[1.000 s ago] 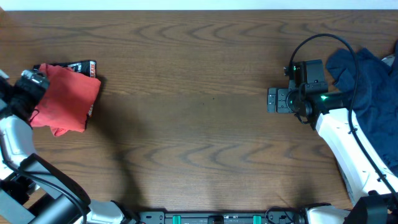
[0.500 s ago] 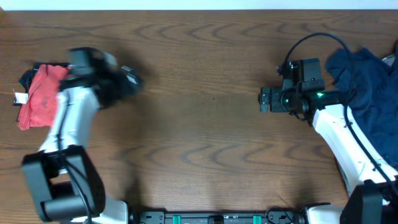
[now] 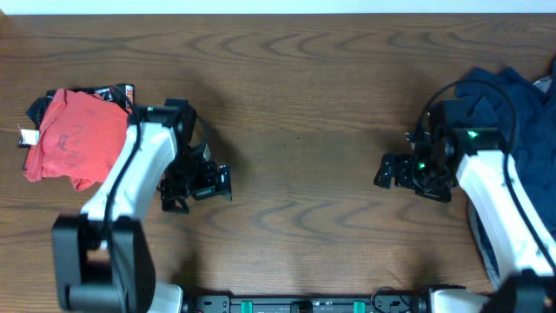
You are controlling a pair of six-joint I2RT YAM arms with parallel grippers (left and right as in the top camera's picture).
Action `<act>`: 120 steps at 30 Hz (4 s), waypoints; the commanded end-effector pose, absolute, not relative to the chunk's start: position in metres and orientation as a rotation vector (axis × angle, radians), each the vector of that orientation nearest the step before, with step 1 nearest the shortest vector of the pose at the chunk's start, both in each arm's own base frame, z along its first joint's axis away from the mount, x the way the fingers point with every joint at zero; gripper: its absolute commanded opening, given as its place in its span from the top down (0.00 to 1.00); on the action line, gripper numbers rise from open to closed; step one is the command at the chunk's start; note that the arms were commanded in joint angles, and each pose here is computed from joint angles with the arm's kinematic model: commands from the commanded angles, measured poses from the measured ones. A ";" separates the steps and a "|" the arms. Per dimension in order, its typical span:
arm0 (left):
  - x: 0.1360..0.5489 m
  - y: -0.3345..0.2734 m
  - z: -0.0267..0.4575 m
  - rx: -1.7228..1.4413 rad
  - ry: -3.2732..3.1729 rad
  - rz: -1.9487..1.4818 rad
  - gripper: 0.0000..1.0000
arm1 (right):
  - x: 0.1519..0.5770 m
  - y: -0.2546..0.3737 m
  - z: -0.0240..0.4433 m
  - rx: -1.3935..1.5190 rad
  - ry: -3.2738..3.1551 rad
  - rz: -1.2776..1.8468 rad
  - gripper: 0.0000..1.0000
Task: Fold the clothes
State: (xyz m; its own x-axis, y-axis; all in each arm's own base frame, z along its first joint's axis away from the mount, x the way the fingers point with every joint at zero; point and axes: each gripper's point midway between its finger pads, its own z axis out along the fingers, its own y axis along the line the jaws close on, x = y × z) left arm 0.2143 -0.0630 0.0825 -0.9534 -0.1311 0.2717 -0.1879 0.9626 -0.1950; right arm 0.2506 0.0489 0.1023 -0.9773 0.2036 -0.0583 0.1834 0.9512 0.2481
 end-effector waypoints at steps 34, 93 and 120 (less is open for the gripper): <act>0.144 -0.029 0.272 0.222 -4.365 0.822 0.02 | 0.132 0.004 0.208 0.190 2.058 0.185 0.01; 0.144 -0.029 0.272 0.221 -4.365 0.822 0.02 | 0.246 0.014 0.156 -0.101 1.644 0.006 0.01; 0.149 -0.011 0.250 0.303 -4.386 0.477 0.02 | 0.246 0.014 0.156 -0.101 1.644 0.006 0.01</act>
